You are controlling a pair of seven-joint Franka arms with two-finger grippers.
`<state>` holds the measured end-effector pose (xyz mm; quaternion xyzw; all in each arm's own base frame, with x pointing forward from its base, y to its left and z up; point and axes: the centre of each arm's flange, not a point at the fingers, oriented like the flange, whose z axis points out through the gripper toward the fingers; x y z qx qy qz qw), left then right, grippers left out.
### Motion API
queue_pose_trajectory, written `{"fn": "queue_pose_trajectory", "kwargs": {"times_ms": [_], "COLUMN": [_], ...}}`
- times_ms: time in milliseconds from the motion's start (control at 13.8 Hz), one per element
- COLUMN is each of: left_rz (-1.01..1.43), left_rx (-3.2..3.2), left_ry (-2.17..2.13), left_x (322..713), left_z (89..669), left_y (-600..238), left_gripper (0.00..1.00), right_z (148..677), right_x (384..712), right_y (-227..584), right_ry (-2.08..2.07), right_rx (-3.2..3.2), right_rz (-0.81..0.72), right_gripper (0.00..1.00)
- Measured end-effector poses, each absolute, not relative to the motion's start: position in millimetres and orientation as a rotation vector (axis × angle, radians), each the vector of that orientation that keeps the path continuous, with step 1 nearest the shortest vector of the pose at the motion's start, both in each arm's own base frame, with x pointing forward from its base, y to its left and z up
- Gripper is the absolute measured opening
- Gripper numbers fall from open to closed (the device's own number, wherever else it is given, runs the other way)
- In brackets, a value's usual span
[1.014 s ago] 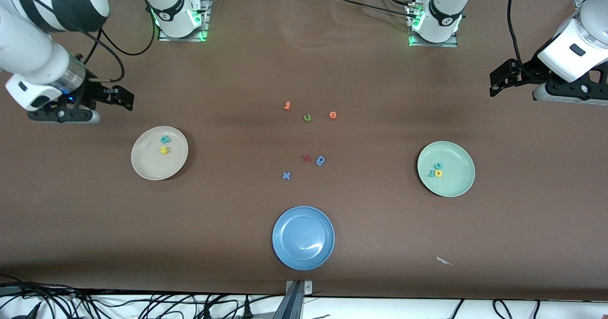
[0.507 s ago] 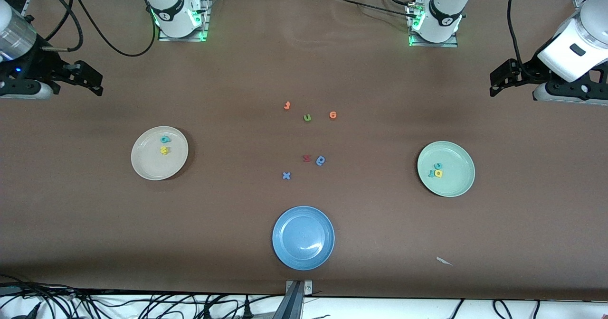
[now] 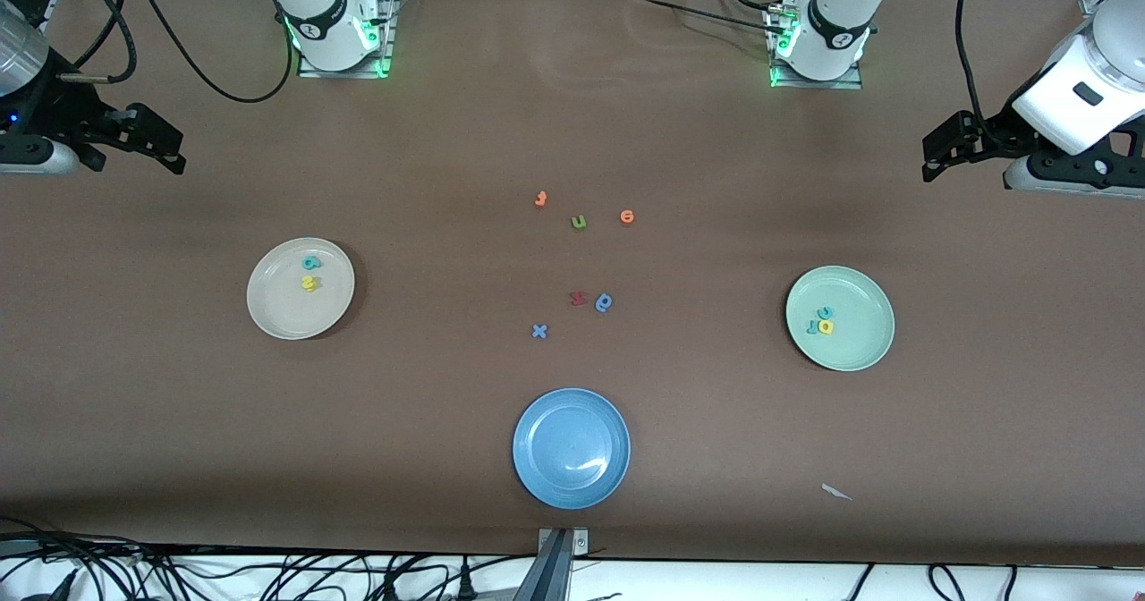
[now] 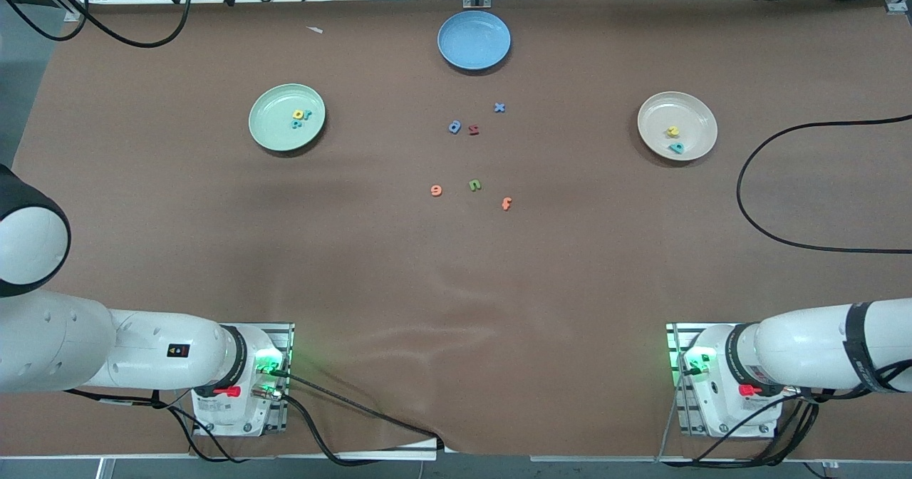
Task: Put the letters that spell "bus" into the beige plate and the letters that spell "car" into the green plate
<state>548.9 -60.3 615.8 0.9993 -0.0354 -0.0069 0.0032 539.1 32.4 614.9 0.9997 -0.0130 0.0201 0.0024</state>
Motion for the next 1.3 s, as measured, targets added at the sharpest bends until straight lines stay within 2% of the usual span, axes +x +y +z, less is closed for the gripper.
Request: {"fn": "queue_pose_trajectory", "kwargs": {"times_ms": [1304], "left_rz": [-0.022], "left_rx": [3.133], "left_ry": [-0.109], "left_x": [549.0], "left_z": [615.8], "left_y": [-59.7], "left_gripper": [1.00], "right_z": [617.5], "right_x": [540.6], "right_y": [22.0], "right_ry": [-0.030], "right_rx": [3.146], "right_rz": [0.025], "right_gripper": [1.00]}}
